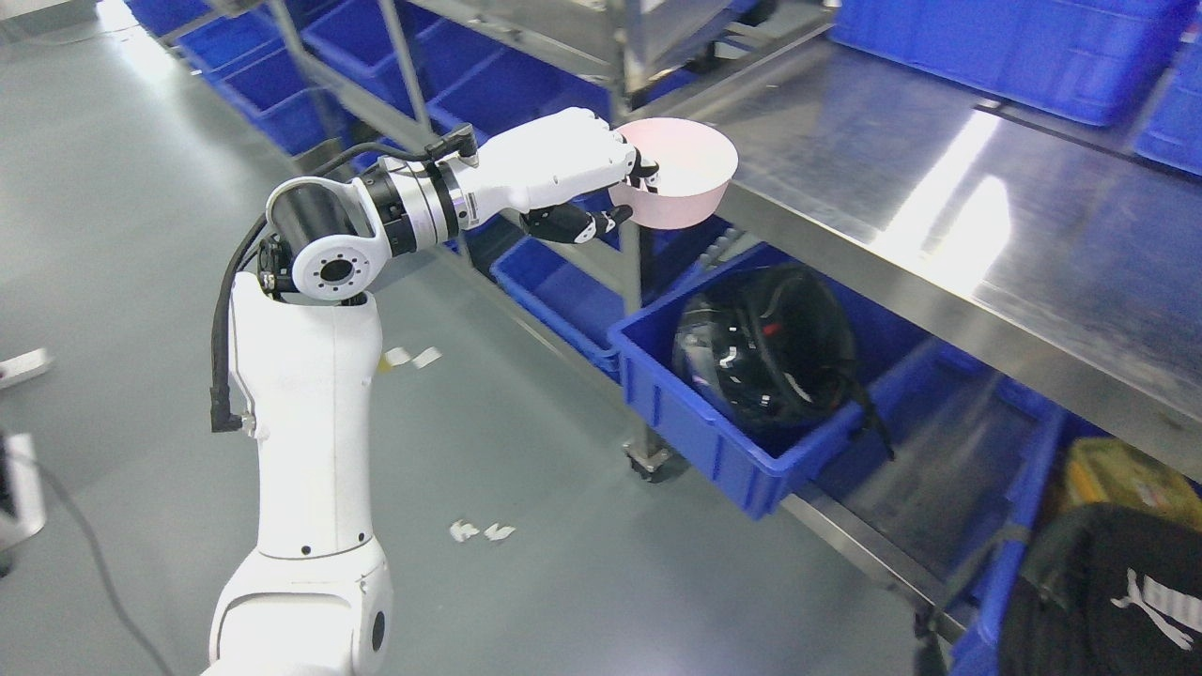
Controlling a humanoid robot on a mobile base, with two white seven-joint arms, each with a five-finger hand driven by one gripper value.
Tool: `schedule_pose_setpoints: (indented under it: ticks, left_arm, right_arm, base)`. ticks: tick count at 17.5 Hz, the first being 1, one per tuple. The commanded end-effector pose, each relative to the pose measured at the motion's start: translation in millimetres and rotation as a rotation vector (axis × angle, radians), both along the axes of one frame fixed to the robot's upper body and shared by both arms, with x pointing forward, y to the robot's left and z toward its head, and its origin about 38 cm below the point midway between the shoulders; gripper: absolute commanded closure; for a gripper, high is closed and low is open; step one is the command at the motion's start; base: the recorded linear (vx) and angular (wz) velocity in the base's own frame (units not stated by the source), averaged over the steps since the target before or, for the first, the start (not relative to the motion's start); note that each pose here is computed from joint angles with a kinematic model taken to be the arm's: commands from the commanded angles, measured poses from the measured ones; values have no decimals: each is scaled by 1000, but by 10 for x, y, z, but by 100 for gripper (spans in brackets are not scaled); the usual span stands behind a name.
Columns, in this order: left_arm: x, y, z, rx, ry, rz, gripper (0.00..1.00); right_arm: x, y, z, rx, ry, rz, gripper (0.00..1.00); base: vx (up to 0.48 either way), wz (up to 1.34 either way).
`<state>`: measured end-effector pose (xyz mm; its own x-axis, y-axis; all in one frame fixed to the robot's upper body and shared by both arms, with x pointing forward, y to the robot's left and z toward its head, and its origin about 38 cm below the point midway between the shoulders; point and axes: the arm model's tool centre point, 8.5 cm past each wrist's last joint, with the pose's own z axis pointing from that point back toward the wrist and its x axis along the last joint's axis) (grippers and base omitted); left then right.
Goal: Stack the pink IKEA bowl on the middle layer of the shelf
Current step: 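Carry the held pink bowl while driving to the shelf rack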
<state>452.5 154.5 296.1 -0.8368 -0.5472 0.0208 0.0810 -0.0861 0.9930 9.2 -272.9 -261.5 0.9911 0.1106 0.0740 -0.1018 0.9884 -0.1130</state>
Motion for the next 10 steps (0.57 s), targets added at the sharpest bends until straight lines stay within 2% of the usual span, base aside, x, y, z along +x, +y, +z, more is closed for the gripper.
schedule_pose_setpoints:
  ticks: [1, 6, 10]
  left_arm:
    - [-5, 41, -15, 17, 0, 8, 98]
    - [-43, -73, -137, 29, 22, -24, 98]
    - [-152, -325, -340, 52, 42, -99, 98]
  right_arm:
    - [-90, -110, 8, -16, 6, 0, 0]
    - [-90, -110, 8, -16, 6, 0, 0]
    - [-90, -110, 8, -16, 6, 0, 0]
  base:
    - [-33, 1067]
    - [17, 866]
    - [121, 498]
